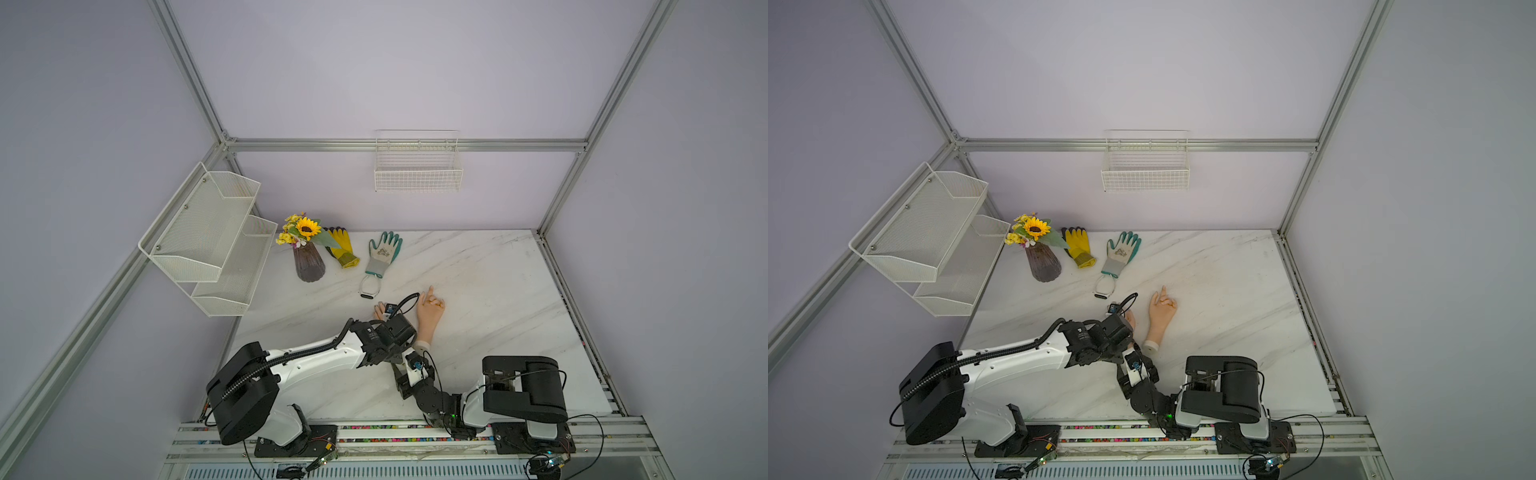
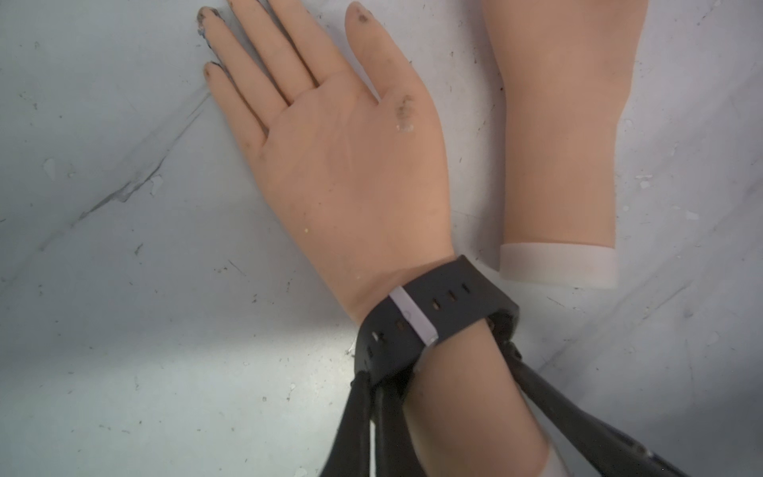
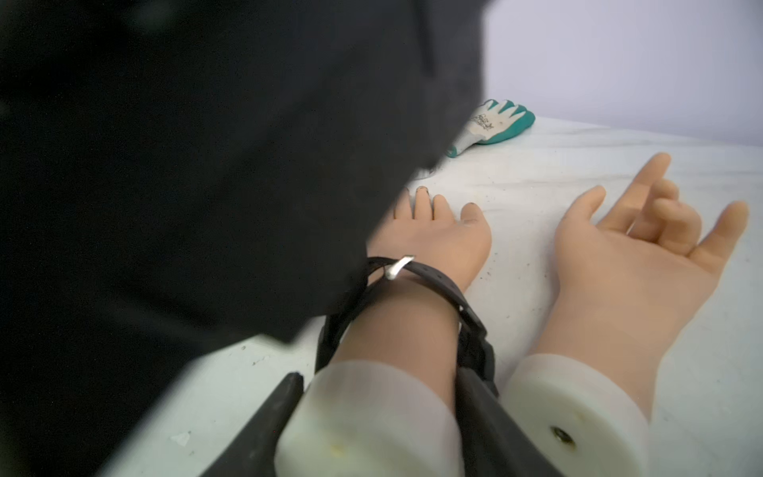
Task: Take off the watch
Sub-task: Untie the watch from the hand.
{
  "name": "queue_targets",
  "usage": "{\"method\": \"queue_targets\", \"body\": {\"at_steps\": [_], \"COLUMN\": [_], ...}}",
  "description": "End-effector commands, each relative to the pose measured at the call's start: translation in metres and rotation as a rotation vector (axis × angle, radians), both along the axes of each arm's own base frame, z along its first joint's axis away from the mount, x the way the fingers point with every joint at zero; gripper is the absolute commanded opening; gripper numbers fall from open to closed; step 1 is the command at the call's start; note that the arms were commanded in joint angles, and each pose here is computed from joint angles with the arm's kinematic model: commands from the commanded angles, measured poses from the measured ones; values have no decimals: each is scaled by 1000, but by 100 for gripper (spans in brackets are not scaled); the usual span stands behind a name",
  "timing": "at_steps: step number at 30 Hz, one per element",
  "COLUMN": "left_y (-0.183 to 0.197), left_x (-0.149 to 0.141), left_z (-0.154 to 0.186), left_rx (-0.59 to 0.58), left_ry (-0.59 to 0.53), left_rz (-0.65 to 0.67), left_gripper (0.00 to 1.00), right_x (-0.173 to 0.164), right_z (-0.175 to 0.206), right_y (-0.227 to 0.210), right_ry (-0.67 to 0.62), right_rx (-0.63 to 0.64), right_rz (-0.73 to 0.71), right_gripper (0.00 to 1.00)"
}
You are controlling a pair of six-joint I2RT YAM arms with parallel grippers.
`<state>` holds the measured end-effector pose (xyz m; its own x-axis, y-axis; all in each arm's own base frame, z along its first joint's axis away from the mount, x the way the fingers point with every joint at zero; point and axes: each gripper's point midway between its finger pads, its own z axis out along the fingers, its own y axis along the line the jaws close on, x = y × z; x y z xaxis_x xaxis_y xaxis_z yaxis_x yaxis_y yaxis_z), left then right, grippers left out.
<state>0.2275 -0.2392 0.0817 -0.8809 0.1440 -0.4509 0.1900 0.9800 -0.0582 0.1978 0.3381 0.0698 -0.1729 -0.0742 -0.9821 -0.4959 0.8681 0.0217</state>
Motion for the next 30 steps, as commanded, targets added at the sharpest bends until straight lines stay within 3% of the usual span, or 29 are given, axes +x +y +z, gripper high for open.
{"method": "queue_targets", "body": {"at_steps": [1,7,13,21,30], "left_y": [-7,-2,-4,24,8], "left_x": [5,12,22,53,76], "left_z": [16,33,48,73,70], "left_rx": [-26,-1,-66,98,148], "left_ry": [-20,-50,-50,-168,-287], "left_rz": [-17,-30,-41,-24,-142], "left_gripper": [0,0,0,0,0], "right_x": [-7,-16,-31,-37,-41], "right_z": [10,9,-4,-34,-47], "right_y": [14,16,35,47,50], "right_ry": [22,70,133,260,342], "right_rx": [79,120,92,25,24], "right_rz": [126,288,450,519,588], "right_gripper": [46,30,10,5,0]}}
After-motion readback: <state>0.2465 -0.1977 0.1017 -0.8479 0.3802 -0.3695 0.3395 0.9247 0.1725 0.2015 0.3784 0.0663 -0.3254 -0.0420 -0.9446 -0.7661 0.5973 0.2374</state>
